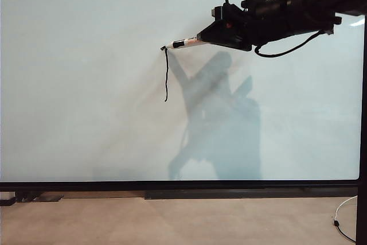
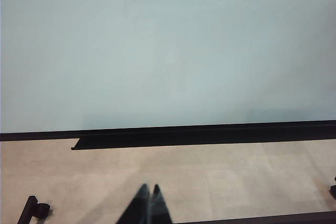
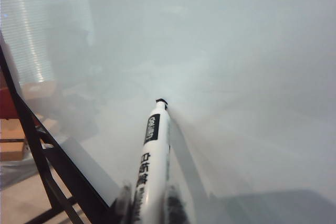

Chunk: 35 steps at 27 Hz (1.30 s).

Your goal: Pick up the pen on the shelf to the right of the whiteboard and draw a rectangle.

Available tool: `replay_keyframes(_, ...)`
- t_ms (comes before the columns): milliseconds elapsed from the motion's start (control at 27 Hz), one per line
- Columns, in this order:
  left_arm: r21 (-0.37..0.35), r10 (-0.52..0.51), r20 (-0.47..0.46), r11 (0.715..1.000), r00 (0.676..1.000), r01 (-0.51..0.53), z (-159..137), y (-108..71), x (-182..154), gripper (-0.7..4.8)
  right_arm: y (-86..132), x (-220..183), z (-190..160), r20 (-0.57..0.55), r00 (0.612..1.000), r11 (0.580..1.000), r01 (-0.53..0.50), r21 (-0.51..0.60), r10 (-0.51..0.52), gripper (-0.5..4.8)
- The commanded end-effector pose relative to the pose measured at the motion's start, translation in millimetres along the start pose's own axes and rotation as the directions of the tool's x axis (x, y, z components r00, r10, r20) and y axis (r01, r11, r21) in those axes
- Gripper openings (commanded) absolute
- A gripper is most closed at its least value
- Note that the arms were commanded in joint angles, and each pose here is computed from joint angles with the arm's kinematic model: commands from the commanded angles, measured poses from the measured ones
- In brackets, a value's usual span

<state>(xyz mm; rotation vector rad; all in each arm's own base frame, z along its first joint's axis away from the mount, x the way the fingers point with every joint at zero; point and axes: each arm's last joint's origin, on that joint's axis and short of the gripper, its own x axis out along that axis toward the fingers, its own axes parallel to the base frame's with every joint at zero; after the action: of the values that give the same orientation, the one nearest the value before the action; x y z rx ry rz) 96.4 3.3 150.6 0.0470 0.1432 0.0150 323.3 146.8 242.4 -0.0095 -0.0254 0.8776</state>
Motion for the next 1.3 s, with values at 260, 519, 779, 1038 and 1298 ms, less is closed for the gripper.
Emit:
replay_keyframes(260,0.001,0.0,0.016,1.0,1.0,0.0,2.4,0.1,-0.4,-0.05,-8.9,-18.6,4.2,0.008,0.997,0.997,0.074,-0.024,-0.074,-0.06)
replay_keyframes(519,0.001,0.0,0.015,1.0,1.0,0.0,2.3,0.1,-0.3,-0.05,-14.8,-33.8,3.8,0.009,0.994,0.993,0.113,-0.03,-0.112,-0.06)
replay_keyframes(779,0.001,0.0,0.015,1.0,1.0,0.0,2.2,0.1,-0.3,-0.05,-19.5,-47.6,6.1,0.012,0.989,0.988,0.148,-0.047,-0.147,-0.06)
replay_keyframes(1038,0.001,0.0,0.016,1.0,1.0,0.0,2.4,0.1,-0.4,-0.05,-23.6,-64.7,6.8,0.015,0.982,0.98,0.189,-0.057,-0.189,-0.06)
replay_keyframes(1298,0.001,0.001,0.015,1.0,1.0,-0.001,2.2,0.1,-0.3,-0.05,-28.2,-76.0,8.3,0.017,0.975,0.974,0.22,-0.059,-0.22,-0.06)
